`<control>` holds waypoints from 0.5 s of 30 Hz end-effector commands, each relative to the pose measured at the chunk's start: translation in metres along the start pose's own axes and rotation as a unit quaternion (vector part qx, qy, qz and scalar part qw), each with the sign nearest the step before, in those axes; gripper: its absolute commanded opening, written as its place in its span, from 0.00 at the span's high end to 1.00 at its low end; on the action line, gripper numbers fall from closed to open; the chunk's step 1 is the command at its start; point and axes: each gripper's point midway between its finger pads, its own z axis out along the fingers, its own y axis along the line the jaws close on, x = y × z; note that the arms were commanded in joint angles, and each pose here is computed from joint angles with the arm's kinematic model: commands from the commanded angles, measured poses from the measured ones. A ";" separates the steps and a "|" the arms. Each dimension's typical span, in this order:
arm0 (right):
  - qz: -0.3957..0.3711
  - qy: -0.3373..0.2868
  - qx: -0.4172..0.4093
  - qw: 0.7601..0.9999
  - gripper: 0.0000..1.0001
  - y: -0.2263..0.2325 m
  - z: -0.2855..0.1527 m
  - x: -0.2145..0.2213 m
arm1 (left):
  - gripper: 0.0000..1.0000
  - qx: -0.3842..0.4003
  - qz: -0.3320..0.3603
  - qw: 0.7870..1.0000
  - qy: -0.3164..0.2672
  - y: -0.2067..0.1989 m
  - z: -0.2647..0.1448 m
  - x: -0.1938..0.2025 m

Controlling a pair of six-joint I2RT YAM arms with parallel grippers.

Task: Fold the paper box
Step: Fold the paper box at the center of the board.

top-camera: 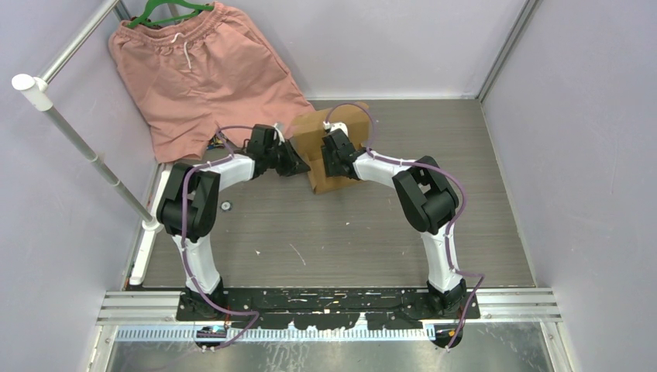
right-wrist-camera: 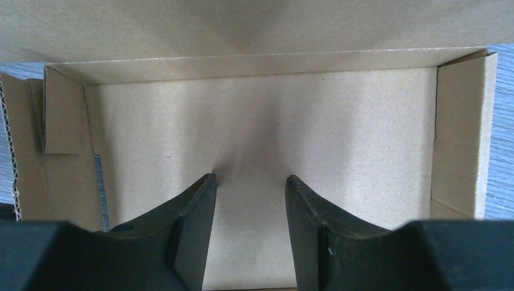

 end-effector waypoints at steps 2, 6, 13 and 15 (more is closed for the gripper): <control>-0.026 0.133 -0.014 0.991 0.48 0.007 0.008 0.091 | 0.87 0.011 0.024 1.000 -0.006 -0.018 -0.003 -0.009; -0.025 0.133 -0.014 0.991 0.48 0.007 0.008 0.091 | 0.87 -0.007 0.032 0.999 0.007 -0.016 -0.005 -0.008; -0.023 0.133 -0.017 0.991 0.48 0.009 0.008 0.092 | 0.87 -0.036 0.038 0.997 0.048 -0.007 -0.001 0.002; -0.023 0.134 -0.018 0.991 0.48 0.009 0.009 0.092 | 0.87 -0.038 0.035 0.997 0.065 -0.003 0.005 0.009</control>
